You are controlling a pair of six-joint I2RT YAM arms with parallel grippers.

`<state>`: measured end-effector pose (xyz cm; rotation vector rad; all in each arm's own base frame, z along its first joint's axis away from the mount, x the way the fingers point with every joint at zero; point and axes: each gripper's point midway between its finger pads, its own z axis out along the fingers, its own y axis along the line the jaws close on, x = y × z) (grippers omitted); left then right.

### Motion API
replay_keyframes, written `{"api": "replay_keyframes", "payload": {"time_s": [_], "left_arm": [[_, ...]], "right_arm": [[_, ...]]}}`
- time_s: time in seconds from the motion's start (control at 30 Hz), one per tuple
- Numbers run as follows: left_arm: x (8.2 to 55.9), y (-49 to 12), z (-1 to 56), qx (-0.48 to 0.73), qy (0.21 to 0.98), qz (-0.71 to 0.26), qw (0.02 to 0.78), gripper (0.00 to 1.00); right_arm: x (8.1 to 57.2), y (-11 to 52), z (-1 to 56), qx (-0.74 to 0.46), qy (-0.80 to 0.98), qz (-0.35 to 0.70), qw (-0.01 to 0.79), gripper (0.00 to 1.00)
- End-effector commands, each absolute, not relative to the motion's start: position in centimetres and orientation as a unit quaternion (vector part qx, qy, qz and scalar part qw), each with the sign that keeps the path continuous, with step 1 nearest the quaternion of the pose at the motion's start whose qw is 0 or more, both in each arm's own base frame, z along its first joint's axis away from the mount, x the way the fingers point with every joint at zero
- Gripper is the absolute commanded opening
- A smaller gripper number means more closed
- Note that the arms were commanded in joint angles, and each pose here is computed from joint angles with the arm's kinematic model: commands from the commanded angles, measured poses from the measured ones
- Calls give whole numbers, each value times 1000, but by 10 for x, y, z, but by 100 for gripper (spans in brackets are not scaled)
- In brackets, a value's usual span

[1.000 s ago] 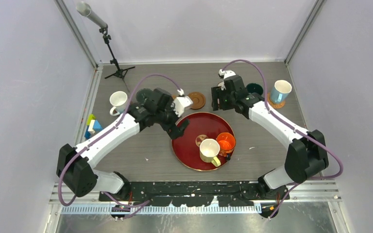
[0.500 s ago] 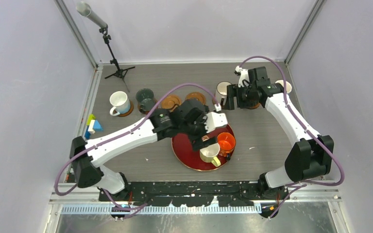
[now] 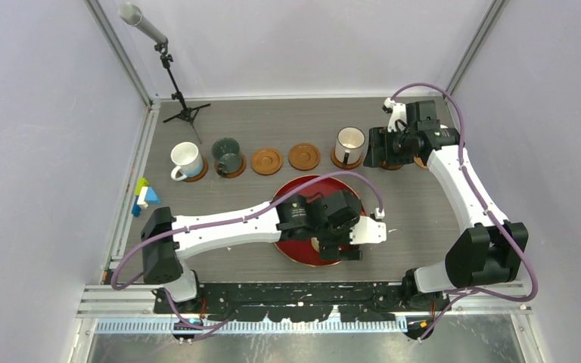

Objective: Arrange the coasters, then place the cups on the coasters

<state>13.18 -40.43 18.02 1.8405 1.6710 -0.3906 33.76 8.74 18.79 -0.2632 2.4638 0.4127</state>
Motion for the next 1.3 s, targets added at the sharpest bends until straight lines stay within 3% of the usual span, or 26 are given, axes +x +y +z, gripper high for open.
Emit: {"api": "replay_keyframes", "payload": {"time_s": [0.0,0.17,0.53,0.8,1.27], "left_arm": [[127,-404,189,723,599,-132,317,89],[99,-403,184,796,504,-138,305,90],[68,-404,168,890,343,-196,228,76],[84,-408,141,912,323,-164,191,66],[108,-398,113,945,262,-117,155,37]], "right_arm": [[335,85,215,-110,918,159,346,78],[335,86,215,-108,919,162,344,78],[337,83,212,-102,920,165,340,78],[331,76,216,-95,920,163,343,78],[330,69,214,-81,922,162,342,78]]}}
